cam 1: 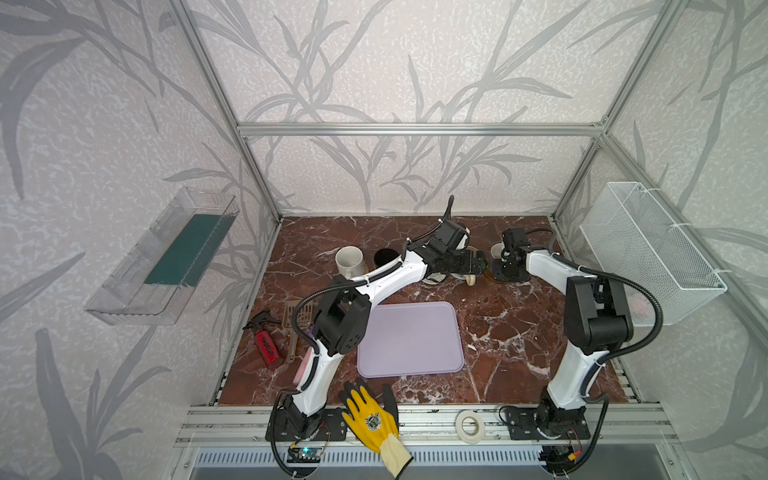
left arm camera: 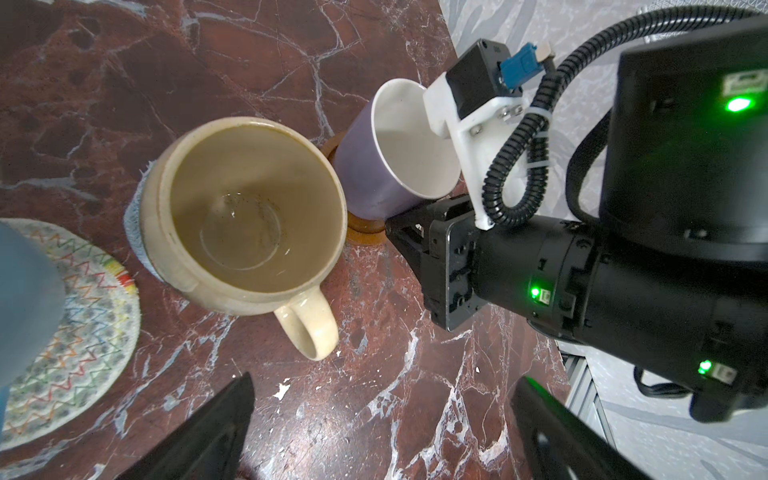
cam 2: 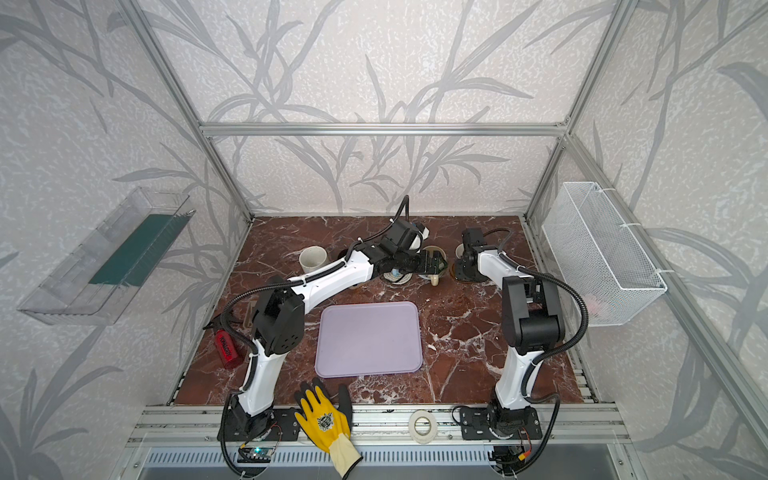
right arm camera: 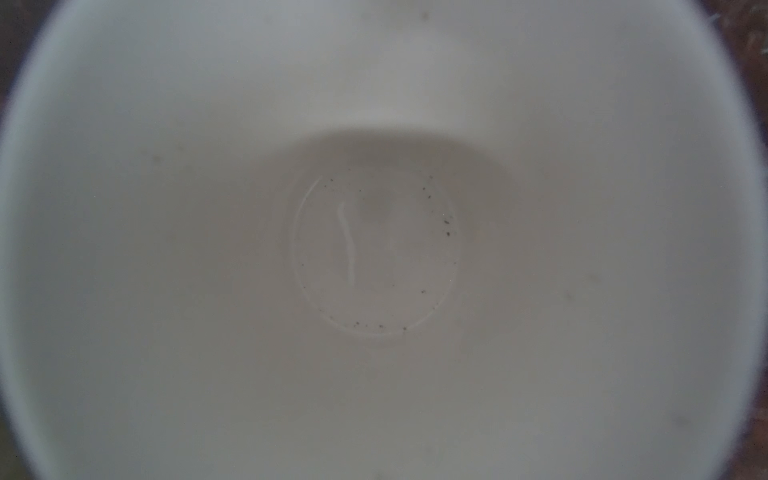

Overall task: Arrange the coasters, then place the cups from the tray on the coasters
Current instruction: 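Lower the lavender mug onto the wooden coaster beside the beige mug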

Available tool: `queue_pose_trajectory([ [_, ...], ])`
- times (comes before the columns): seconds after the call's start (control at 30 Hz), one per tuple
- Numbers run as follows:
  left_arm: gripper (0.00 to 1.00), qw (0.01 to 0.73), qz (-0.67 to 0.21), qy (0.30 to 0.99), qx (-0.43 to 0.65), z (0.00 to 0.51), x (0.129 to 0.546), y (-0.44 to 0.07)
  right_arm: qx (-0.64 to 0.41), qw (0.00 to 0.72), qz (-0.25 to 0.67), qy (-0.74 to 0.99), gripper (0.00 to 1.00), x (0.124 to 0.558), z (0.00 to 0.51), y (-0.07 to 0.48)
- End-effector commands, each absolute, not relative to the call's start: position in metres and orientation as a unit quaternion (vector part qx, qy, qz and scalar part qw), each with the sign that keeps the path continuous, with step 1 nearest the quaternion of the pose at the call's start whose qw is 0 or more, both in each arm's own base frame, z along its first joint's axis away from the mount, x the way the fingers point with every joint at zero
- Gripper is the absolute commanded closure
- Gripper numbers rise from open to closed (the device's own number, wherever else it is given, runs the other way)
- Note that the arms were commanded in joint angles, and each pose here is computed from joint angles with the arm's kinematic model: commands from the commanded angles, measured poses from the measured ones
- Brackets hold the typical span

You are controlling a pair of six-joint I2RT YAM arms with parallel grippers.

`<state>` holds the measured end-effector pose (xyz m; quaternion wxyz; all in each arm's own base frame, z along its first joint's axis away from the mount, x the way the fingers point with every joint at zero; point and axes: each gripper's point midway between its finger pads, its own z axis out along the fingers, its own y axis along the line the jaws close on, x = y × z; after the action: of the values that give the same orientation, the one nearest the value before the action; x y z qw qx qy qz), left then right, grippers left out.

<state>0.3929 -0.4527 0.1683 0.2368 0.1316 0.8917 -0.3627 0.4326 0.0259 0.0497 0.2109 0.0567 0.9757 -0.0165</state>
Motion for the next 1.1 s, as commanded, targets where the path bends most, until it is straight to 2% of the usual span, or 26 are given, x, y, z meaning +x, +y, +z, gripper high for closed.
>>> queue_pose_trajectory([
  [0.0,0.01,0.24,-0.375,0.885,0.135,0.179,0.391,-0.457,0.065,0.211,-0.027,0.975,1.0,0.427,0.054,0.019],
  [0.27,0.01,0.24,-0.373,0.886,0.135,0.18,0.389,-0.455,0.067,0.209,-0.024,0.975,1.0,0.425,0.055,0.019],
  [0.63,0.01,0.243,-0.371,0.886,0.135,0.181,0.388,-0.453,0.067,0.212,-0.015,0.975,0.93,0.424,0.054,0.021],
  [0.9,0.01,0.245,-0.364,0.889,0.134,0.179,0.387,-0.448,0.071,0.209,-0.004,0.975,0.83,0.424,0.053,0.023],
  [1.07,0.01,0.246,-0.364,0.888,0.134,0.178,0.386,-0.447,0.071,0.209,-0.006,0.975,0.83,0.423,0.053,0.023],
])
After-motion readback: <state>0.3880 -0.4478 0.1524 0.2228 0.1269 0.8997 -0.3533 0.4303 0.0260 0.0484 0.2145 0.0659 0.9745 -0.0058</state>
